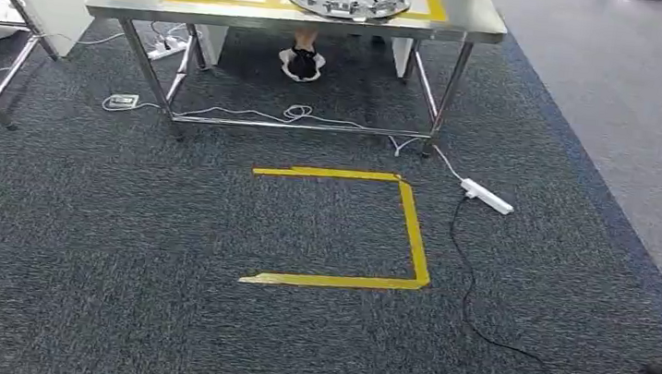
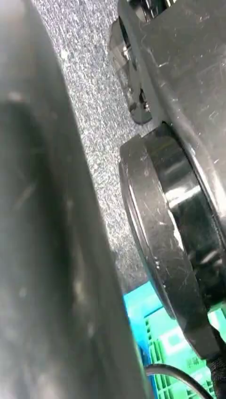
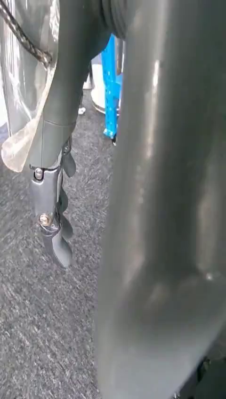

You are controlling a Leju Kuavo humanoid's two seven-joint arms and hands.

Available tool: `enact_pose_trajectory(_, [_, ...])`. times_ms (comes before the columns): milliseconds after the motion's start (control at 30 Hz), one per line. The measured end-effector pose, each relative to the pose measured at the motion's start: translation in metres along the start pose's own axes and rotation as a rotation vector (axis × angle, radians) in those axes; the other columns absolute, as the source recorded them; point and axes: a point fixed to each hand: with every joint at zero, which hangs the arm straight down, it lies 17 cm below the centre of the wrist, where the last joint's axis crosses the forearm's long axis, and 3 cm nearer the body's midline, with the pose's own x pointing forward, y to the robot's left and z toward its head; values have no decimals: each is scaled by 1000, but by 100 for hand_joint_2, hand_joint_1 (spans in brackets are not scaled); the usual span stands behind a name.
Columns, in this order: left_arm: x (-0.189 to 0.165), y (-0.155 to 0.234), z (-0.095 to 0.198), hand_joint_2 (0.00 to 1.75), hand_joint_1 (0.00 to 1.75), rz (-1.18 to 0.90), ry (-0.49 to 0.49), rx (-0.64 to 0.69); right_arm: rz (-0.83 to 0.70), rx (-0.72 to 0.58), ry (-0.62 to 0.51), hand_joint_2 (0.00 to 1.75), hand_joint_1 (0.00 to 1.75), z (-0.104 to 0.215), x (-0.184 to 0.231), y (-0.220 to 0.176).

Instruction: Take the parts from the cabinet and place them on the table.

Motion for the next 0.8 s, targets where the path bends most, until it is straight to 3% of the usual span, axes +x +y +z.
enact_pose_trajectory(800, [-5, -3, 2, 0, 0, 1, 8, -5, 3, 0, 10, 0, 0, 2, -5, 3])
